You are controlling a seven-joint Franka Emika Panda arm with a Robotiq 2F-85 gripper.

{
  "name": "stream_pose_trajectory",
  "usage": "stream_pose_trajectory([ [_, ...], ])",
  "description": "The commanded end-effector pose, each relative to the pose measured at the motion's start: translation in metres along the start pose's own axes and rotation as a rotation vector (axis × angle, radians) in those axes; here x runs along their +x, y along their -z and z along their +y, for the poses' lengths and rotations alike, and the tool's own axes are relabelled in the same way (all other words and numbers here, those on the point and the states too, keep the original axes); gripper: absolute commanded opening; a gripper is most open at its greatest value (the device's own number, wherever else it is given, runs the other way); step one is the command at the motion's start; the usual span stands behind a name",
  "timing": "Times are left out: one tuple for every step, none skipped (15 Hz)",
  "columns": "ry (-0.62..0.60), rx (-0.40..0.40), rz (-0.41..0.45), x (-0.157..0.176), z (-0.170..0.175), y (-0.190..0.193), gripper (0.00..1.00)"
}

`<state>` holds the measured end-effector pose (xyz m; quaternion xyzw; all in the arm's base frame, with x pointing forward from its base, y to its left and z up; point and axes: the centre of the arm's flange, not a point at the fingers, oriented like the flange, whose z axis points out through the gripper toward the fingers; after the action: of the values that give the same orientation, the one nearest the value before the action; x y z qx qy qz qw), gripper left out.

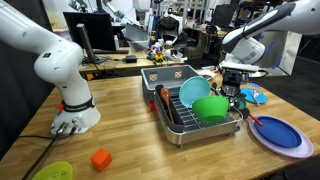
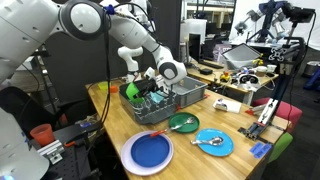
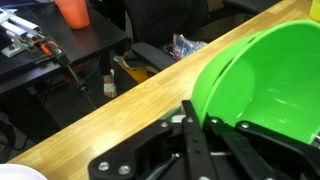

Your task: Park the green bowl properly on the kitchen plate holder

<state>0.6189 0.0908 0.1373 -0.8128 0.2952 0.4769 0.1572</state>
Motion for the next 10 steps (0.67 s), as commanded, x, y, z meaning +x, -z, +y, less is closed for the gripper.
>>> stream_pose_trajectory([
  [-0.054,-0.037,-0.015,0.009,-0.009,0.007,0.01],
  [-0.054,-0.044,-0.035,0.009,-0.009,0.007,0.01],
  [-0.055,-0.058,-0.053,0.008,-0.010,0.009,0.01],
  [-0.057,-0.074,-0.080,0.007,-0.010,0.008,0.01],
  [-0.054,-0.104,-0.111,0.006,-0.009,0.006,0.01],
  [-0.050,-0.129,-0.143,0.004,-0.007,0.003,0.01],
  [-0.046,-0.156,-0.182,0.002,-0.006,0.000,0.01],
  [-0.038,-0.172,-0.208,0.001,-0.005,-0.001,0.01],
  [-0.032,-0.197,-0.240,-0.001,-0.005,-0.001,0.01],
  [-0.033,-0.227,-0.268,-0.003,-0.003,-0.004,0.01],
])
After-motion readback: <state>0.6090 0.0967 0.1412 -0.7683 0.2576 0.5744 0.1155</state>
